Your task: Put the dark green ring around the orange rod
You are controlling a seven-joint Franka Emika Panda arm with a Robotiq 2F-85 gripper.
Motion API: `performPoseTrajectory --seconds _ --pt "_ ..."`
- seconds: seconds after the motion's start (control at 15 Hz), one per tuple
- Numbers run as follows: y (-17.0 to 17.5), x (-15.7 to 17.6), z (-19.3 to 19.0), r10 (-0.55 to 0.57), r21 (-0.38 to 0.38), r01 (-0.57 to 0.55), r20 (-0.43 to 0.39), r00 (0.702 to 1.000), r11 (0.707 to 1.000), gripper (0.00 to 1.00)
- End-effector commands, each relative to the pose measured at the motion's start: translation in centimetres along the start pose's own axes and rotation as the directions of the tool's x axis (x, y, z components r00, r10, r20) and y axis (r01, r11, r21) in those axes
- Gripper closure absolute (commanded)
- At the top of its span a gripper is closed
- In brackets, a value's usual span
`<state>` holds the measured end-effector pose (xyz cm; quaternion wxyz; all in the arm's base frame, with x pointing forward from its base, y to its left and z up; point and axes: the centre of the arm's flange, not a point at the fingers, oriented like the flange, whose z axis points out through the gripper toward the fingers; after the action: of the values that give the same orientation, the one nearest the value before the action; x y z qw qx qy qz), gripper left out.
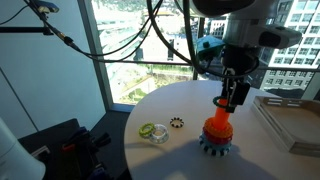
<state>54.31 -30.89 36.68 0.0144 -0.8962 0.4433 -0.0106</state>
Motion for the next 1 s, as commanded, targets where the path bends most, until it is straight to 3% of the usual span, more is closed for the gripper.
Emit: performPoseTrajectory --seconds 0.0,0.93 --pt "-0.1 -0.2 1.2 0.001 0.001 -0.001 -0.001 1.000 1.000 0.55" --pt "-1.7 0.5 1.8 -0.013 -0.046 0.015 0.038 0.999 0.999 0.55"
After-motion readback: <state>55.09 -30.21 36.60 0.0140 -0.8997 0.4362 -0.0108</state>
